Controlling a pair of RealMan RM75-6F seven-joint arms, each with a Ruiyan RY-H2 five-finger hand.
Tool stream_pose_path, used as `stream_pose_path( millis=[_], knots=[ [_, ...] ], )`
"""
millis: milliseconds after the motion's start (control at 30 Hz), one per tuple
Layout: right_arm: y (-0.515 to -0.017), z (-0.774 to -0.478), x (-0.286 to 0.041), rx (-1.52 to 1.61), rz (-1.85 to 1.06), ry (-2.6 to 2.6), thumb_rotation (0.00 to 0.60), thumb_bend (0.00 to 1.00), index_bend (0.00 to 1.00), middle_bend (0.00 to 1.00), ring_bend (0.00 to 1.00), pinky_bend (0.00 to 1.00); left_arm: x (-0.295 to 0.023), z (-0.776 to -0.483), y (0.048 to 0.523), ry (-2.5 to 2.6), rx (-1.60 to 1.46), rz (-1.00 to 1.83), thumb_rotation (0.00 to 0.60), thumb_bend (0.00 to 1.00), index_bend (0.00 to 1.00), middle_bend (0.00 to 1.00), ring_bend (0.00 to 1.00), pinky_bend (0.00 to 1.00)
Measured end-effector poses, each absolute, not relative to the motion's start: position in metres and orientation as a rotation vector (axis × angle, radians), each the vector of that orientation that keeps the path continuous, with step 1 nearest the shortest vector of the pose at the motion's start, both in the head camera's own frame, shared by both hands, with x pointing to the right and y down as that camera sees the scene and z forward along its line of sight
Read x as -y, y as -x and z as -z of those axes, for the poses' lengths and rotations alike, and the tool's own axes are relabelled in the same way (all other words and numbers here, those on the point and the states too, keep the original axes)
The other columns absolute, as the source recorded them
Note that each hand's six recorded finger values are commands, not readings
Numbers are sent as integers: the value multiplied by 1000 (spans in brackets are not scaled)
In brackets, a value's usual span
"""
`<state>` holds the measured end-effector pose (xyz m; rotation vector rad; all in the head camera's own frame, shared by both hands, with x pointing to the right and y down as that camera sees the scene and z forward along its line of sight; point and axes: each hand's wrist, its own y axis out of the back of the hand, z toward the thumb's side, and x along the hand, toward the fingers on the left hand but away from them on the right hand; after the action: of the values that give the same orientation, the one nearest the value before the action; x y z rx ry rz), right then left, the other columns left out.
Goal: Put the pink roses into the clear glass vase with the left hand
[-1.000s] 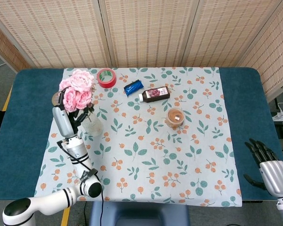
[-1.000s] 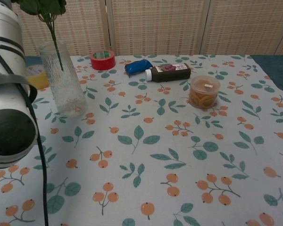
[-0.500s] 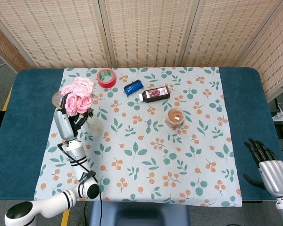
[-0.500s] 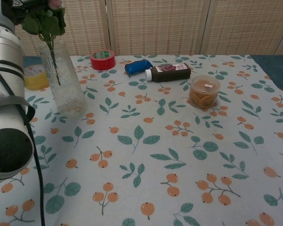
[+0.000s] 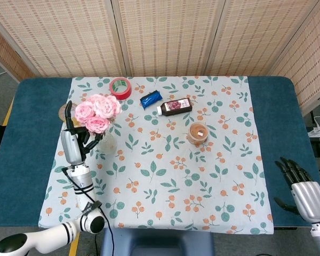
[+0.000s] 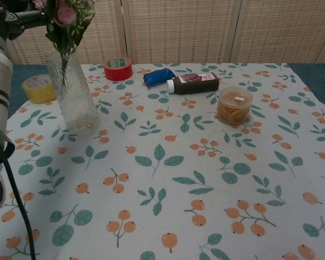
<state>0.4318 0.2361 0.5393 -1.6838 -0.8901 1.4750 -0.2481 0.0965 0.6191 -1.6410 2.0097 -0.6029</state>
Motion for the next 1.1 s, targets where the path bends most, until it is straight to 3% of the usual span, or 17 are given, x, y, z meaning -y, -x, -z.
stream_pose_path(
  millis=[333, 1100],
  knots=[
    [-430, -542, -237, 879, -1481, 1678, 600, 119, 32, 0, 0, 186, -114, -633, 271, 1699, -1959, 740, 600, 374, 0, 977, 1000, 1000],
    [-431, -543, -237, 875, -1489, 1683, 600, 119, 32, 0, 0, 187, -114, -672, 290, 1750, -1784, 1272, 600, 378, 0, 935, 1000, 1000]
  ],
)
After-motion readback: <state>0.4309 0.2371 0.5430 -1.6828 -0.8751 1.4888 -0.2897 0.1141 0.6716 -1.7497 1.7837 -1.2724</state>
